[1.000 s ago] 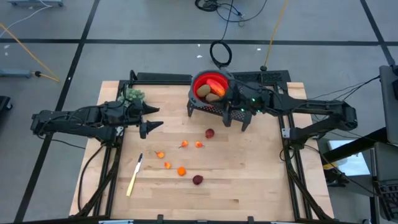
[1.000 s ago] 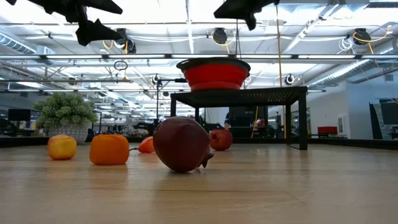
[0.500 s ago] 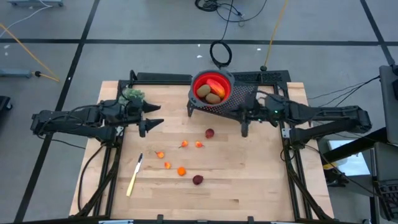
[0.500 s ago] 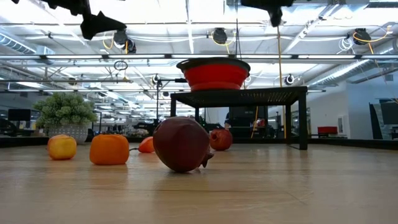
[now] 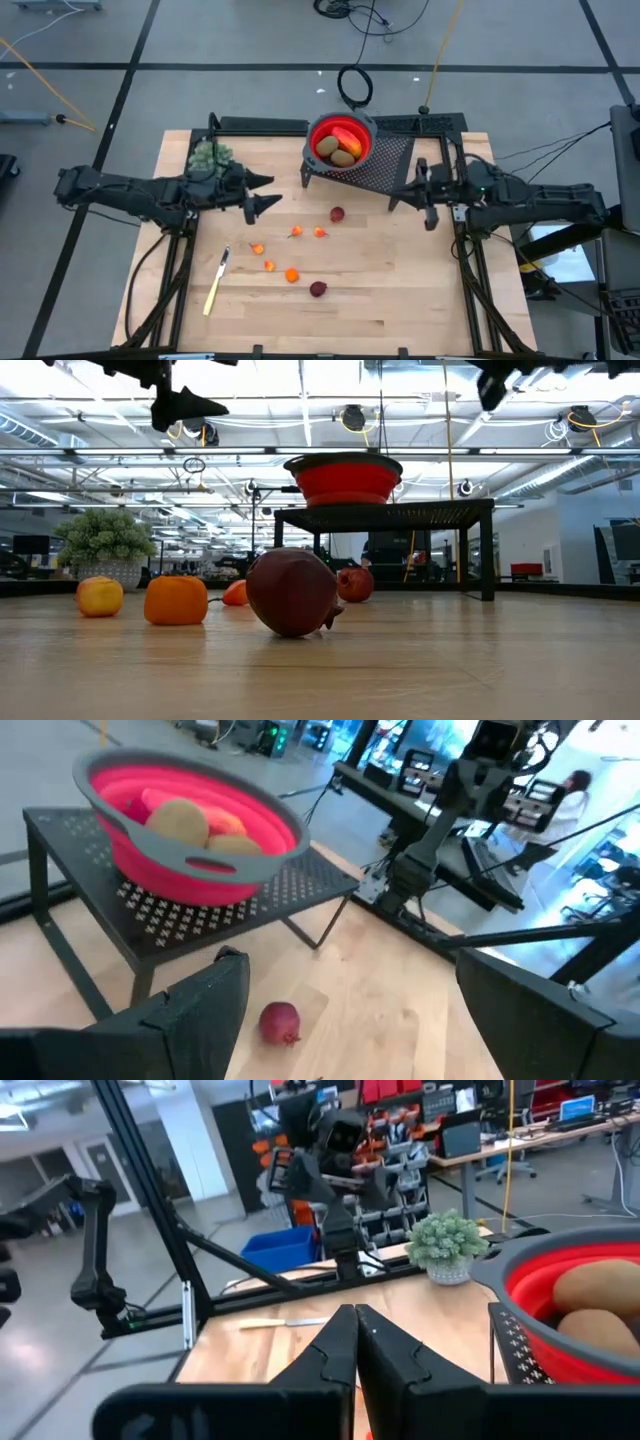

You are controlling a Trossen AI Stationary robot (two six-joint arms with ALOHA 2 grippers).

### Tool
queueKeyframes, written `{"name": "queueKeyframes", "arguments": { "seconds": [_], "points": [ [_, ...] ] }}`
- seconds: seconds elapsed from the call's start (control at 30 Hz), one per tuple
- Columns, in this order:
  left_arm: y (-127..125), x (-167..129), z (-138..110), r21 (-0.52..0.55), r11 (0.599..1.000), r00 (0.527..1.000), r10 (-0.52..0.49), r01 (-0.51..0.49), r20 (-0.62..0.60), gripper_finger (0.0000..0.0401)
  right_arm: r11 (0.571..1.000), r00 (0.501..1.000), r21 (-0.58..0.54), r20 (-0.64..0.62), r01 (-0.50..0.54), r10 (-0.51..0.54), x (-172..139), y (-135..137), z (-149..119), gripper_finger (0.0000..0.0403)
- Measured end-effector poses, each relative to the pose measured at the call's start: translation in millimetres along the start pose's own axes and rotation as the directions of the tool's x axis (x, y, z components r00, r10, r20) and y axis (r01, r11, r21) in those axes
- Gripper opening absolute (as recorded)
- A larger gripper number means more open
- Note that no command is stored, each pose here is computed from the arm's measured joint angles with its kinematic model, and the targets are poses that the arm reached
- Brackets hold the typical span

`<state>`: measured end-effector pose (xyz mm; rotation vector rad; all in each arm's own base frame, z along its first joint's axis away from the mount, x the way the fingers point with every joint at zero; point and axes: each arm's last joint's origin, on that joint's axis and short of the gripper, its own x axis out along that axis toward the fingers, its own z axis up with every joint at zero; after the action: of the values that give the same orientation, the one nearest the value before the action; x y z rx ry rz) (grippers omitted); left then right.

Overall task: Pick & Place Fruit
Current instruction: Put the bottom pomegranate into the red strainer bowl on the shelf

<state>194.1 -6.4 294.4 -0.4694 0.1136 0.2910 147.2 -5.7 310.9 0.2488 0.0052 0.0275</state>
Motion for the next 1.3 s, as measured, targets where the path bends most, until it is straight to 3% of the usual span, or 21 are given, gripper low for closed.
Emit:
{"name": "queueKeyframes", "arguments": {
  "seconds": [0.37,0.63,0.9,1.13,1.3],
  "points": [
    [-47,29,3,0.034,0.995,0.987,0.094,-0.09,-0.127,0.0353,1.0,0.997,-0.006,0.08,-0.018,0.018,-35,-3,-24,0.0],
    [-77,51,3,0.021,0.981,0.933,0.188,-0.191,-0.308,0.0353,1.0,0.992,-0.01,0.121,-0.028,0.029,-48,-5,-36,0.0],
    [-95,71,-8,-0.025,0.932,0.803,0.298,-0.362,-0.517,0.0353,0.999,0.99,-0.015,0.136,-0.031,0.033,-54,-7,-46,0.0],
    [-99,89,-29,-0.102,0.864,0.674,0.304,-0.492,-0.673,0.0353,0.999,0.988,-0.028,0.151,-0.033,0.037,-57,-8,-50,0.0],
    [-99,100,-45,-0.113,0.838,0.621,0.298,-0.534,-0.725,0.0353,0.999,0.989,-0.032,0.147,-0.031,0.035,-57,-10,-57,0.0]
  ]
}}
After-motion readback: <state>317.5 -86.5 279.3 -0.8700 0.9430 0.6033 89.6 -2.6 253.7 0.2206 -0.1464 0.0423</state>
